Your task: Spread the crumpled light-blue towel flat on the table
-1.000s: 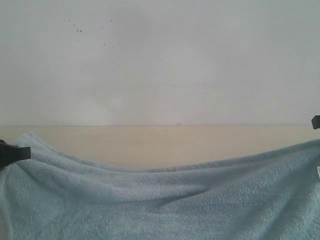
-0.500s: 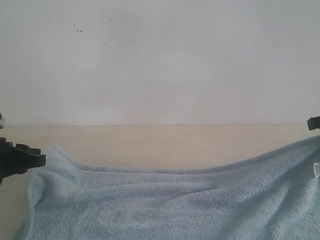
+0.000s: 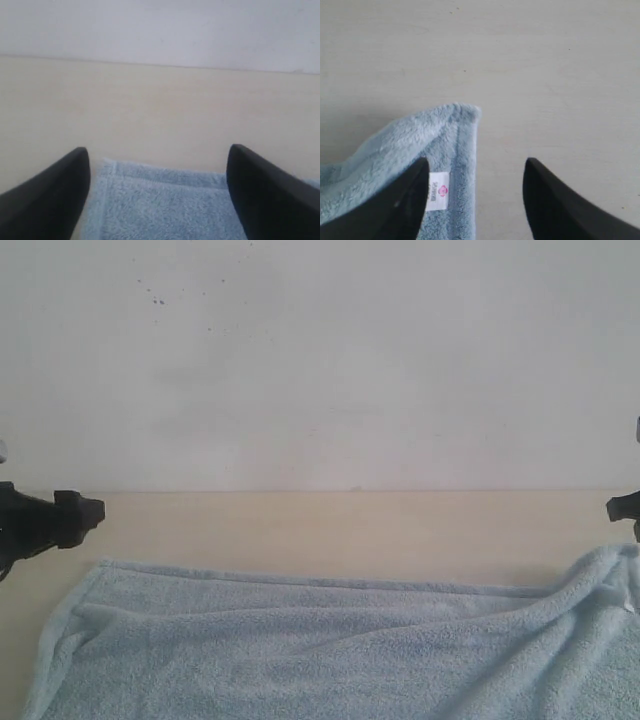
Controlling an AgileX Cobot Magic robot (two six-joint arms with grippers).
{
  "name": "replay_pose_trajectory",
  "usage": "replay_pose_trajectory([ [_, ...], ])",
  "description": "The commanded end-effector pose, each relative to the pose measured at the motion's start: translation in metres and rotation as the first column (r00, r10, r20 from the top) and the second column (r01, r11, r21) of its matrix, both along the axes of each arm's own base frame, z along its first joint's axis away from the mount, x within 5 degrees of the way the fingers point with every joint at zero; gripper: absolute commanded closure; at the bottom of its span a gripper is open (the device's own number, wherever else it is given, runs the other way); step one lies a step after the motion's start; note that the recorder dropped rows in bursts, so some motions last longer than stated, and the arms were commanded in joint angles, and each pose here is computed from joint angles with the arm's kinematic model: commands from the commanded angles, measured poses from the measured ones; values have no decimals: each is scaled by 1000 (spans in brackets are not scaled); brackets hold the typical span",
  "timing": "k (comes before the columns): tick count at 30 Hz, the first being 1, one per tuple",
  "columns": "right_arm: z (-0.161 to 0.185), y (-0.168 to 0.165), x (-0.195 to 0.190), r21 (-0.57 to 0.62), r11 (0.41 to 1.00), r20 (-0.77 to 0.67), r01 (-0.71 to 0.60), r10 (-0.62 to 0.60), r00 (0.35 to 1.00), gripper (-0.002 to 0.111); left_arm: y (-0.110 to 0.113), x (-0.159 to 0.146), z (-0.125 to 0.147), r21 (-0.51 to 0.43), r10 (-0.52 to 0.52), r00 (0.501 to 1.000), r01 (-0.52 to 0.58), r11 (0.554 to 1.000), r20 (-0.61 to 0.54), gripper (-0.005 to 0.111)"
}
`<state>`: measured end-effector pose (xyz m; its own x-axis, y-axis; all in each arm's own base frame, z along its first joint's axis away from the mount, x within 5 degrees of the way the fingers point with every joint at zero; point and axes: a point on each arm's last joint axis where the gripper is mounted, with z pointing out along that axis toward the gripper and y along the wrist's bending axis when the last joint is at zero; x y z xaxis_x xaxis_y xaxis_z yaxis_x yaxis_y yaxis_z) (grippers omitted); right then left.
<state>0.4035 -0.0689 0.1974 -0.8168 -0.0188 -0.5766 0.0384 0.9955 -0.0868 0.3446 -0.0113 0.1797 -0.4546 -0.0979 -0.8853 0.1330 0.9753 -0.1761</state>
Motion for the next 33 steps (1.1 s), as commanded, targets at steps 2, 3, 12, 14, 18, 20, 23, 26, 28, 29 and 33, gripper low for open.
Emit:
replay_pose_trajectory([
  [2, 6, -1, -3, 24, 999, -3, 22, -22, 1000, 46, -19, -11, 14, 52, -254, 967, 253, 966, 4, 47],
  [3, 10, 0, -6, 50, 998, -5, 37, -37, 999, 46, -26, -15, 14, 49, -351, 937, 350, 936, 8, 55],
  [12, 42, 23, -37, 284, 956, -169, 66, -18, 985, 95, -79, -50, 12, 73, -749, 655, 756, 651, -99, 103],
  [14, 38, 26, -46, 291, 956, -246, 44, 31, 969, 108, -89, -55, 2, 87, -720, 655, 750, 655, -228, 103],
  [18, 23, 31, -64, 329, 942, -356, 66, 59, 933, 108, -100, -71, -20, 116, -641, 689, 706, 698, -338, 103],
  [20, 17, 34, -74, 338, 938, -364, 78, 54, 930, 108, -95, -80, -32, 157, -587, 708, 681, 715, -392, 103],
  [23, 5, 38, -90, 350, 933, -376, 87, 55, 925, 108, -78, -84, -46, 226, -400, 792, 541, 810, -462, 103],
  [26, -6, 43, -98, 360, 930, -356, 78, 60, 932, 108, -63, -89, -49, 290, -231, 850, 398, 871, -473, 103],
  [28, -11, 50, -99, 355, 934, -341, 50, 80, 937, 108, -60, -94, -48, 299, -221, 853, 391, 870, -472, 103],
  [29, -13, 53, -99, 350, 936, -333, 37, 87, 939, 108, -59, -97, -47, 300, -220, 854, 390, 870, -472, 103],
  [33, -13, 74, -95, 331, 943, -292, -46, 148, 945, 108, -49, -106, -51, 357, -149, 864, 349, 866, -481, 103],
])
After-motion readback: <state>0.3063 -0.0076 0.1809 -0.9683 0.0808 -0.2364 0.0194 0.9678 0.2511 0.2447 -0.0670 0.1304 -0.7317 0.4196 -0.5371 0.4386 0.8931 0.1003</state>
